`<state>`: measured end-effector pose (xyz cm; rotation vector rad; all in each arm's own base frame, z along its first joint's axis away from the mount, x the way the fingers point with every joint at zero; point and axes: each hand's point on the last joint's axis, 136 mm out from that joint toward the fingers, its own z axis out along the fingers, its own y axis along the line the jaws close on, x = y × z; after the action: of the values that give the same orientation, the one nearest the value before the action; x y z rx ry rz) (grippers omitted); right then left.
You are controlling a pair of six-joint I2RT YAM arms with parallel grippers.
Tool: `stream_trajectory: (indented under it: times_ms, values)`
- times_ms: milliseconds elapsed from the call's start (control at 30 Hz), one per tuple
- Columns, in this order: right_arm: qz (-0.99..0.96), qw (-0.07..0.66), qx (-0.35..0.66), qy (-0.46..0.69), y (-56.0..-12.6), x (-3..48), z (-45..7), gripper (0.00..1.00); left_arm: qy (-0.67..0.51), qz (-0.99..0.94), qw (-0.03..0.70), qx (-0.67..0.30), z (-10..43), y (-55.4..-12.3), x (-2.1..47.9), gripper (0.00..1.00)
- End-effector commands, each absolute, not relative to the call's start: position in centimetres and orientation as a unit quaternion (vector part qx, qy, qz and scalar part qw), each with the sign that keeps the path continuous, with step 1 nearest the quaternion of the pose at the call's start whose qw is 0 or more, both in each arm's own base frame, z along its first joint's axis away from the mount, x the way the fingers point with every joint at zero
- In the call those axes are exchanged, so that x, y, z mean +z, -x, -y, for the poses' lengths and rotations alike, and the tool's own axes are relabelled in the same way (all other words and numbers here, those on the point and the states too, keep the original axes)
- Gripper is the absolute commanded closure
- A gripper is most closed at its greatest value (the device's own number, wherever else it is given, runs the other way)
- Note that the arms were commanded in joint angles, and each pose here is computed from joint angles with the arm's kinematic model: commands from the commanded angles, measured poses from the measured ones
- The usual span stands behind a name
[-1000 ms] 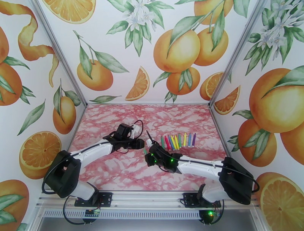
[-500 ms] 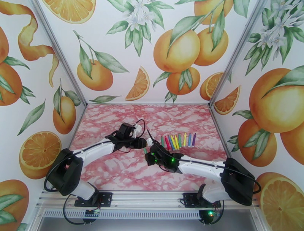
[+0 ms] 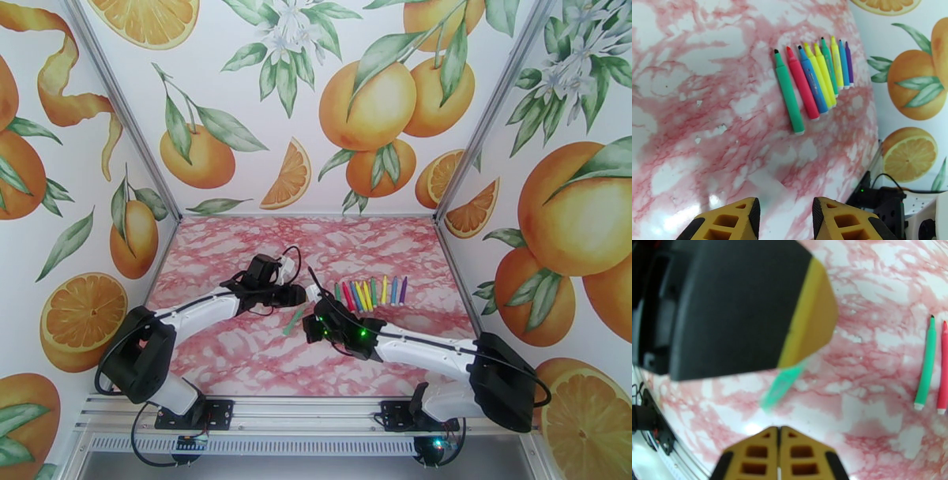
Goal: Open the pen caps
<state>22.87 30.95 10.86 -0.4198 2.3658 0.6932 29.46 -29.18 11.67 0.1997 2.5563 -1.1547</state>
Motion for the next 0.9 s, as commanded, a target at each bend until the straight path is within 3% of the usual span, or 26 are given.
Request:
stream_trajectory:
  times_ms: [0,167,367,600,867]
  values:
    - [-0.888,0.339,0.269,0.154,-23.6,12.4,-31.0,0.95,-0.08,-0.882,0.177,-0.43,30.4,-30.0,13.3,0.66]
    - [-0.893,0.334,0.261,0.149,-23.7,11.9,-30.9,0.94,-0.079,-0.903,0.175,-0.384,29.1,-30.0,11.8,0.61]
    - [-0.898,0.33,0.256,0.14,-23.6,11.4,-30.5,0.9,-0.081,-0.944,0.189,-0.257,25.4,-30.8,10.0,0.58]
    - [-0.909,0.317,0.252,0.099,-23.8,10.0,-30.1,0.64,-0.091,-0.959,0.177,-0.2,23.7,-30.8,8.6,0.6]
    - [-0.923,0.298,0.237,0.058,-24.8,7.8,-30.3,0.59,-0.101,-0.969,0.161,-0.157,21.5,-29.2,6.5,0.69]
